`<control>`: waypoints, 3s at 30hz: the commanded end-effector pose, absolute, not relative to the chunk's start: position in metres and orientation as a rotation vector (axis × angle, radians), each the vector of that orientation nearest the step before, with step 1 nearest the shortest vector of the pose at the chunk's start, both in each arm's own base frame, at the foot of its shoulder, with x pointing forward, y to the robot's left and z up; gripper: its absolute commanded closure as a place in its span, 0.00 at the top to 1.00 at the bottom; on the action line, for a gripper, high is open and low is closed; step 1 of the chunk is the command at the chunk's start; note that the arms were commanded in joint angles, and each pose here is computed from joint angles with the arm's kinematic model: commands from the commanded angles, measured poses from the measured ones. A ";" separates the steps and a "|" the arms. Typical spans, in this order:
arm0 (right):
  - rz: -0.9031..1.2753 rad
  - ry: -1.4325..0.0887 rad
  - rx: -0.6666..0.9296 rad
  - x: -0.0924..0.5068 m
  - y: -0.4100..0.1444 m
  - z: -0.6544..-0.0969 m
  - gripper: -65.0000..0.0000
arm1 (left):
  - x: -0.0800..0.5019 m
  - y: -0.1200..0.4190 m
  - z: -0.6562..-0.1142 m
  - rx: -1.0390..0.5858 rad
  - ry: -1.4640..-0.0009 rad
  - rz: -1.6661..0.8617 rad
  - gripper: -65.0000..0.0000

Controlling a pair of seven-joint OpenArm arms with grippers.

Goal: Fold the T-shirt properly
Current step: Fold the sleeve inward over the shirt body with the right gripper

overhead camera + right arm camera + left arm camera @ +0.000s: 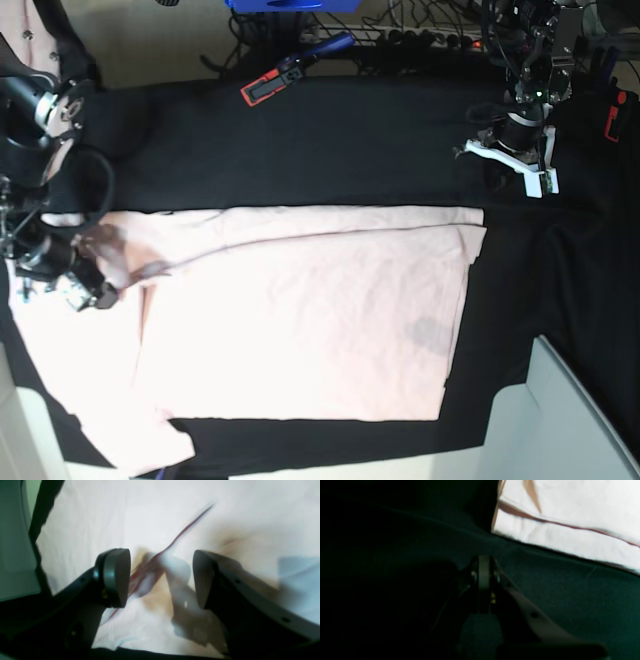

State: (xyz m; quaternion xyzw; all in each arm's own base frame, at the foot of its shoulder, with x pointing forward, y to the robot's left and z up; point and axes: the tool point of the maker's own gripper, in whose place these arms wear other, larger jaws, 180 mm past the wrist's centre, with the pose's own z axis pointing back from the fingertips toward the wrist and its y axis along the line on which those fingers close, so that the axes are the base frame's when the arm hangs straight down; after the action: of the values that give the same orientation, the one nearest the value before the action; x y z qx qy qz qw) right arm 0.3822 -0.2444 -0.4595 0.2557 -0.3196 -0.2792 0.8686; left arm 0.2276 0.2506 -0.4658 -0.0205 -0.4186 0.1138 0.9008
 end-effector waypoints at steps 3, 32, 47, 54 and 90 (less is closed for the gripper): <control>-0.573 -0.737 0.554 0.401 -0.245 -0.441 0.58 | 0.234 0.256 -0.457 -0.033 -0.901 0.225 0.00; -0.554 -0.693 0.647 0.411 -0.200 -0.440 0.30 | 0.235 0.267 -0.453 -0.010 -0.903 0.200 0.00; -0.578 -0.727 0.708 0.422 -0.192 -0.427 0.00 | 0.230 0.267 -0.455 -0.009 -0.892 0.200 0.00; -0.571 -0.775 0.723 0.443 -0.193 -0.406 0.00 | 0.229 0.267 -0.456 -0.009 -0.890 0.200 0.00; -0.443 -1.004 0.488 0.425 -0.235 -0.377 0.53 | 0.253 0.259 -0.443 -0.033 -0.939 0.191 0.02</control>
State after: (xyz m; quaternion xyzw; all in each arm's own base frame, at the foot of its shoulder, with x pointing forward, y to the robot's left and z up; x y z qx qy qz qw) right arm 0.4121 -0.2290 -0.3980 0.2248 -0.4433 -0.2135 0.8411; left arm 0.2460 0.2545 -0.4542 -0.0197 -0.4344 0.0987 0.8951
